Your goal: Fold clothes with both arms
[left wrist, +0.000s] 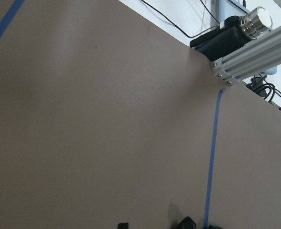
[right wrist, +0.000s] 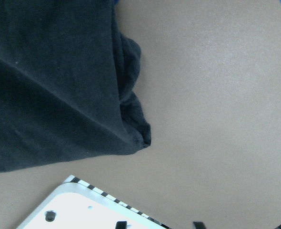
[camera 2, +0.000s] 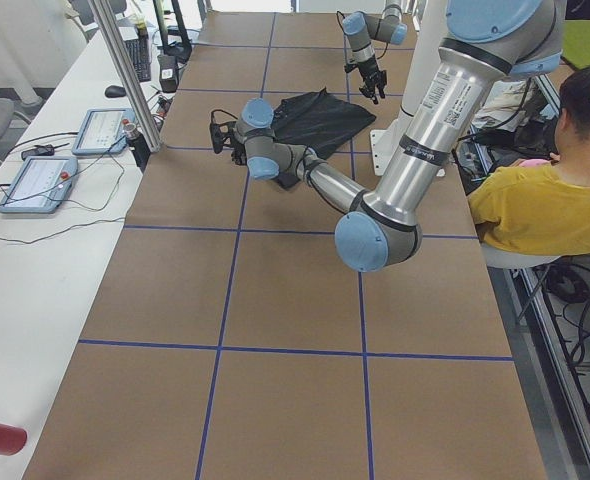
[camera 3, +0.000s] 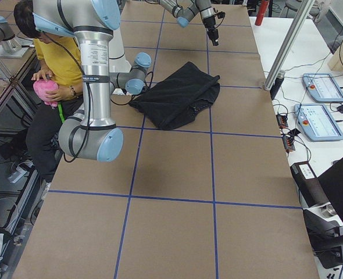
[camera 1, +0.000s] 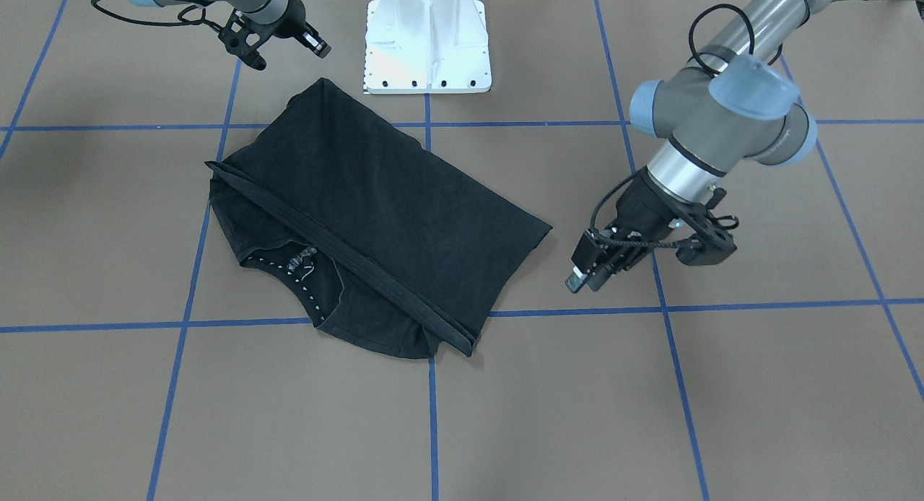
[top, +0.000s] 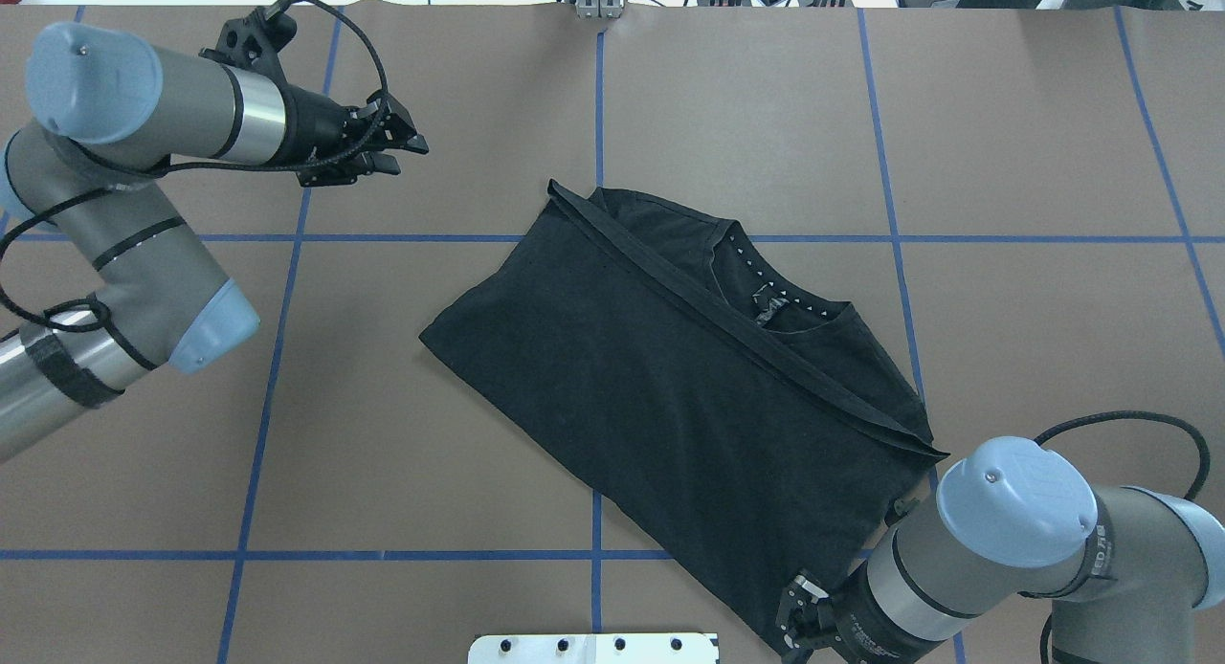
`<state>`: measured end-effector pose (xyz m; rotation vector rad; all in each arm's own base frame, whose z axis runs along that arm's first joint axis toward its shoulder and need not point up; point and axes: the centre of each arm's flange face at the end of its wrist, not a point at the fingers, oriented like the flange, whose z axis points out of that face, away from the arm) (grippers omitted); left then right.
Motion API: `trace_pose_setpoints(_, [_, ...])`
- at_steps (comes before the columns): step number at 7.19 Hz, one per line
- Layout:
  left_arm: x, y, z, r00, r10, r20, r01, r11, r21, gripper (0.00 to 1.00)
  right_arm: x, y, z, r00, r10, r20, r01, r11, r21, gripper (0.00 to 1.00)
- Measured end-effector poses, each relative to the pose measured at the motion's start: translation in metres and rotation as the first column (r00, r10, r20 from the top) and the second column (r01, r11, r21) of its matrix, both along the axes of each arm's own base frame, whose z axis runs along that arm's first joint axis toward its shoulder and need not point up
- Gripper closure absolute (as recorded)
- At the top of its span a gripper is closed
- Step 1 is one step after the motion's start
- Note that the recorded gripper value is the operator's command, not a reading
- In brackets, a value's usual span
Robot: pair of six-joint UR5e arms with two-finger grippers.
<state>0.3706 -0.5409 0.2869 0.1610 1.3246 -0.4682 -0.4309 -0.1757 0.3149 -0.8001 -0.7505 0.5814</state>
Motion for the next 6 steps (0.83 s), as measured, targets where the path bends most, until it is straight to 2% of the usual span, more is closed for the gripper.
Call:
trace_pose_setpoints(1, [0.011, 0.03, -0.002, 1.0, 0.022, -0.002, -0.022, 0.999, -0.036, 0.45, 0.012, -0.013, -0.01, 0.999, 0.028, 0.023, -0.028, 1.0, -0.002, 0.0])
trace_pose_setpoints(3, [0.05, 0.096, 0.017, 0.999, 0.008, 0.051, -0.005, 0.998, -0.067, 0.45, 0.039, -0.057, -0.028, 0.99, 0.122, 0.064, -0.122, 0.992, -0.001, 0.0])
trace_pose_setpoints(4, [0.067, 0.116, 0.029, 0.997, -0.004, 0.082, 0.01, 0.998, -0.066, 0.45, 0.048, -0.076, -0.033, 0.984, 0.162, 0.074, -0.163, 0.987, 0.004, 0.0])
trace_pose_setpoints(6, [0.088, 0.126, 0.048, 0.992, -0.012, 0.128, 0.021, 0.997, -0.071, 0.45, 0.051, -0.091, -0.034, 0.979, 0.191, 0.077, -0.192, 0.981, 0.007, 0.0])
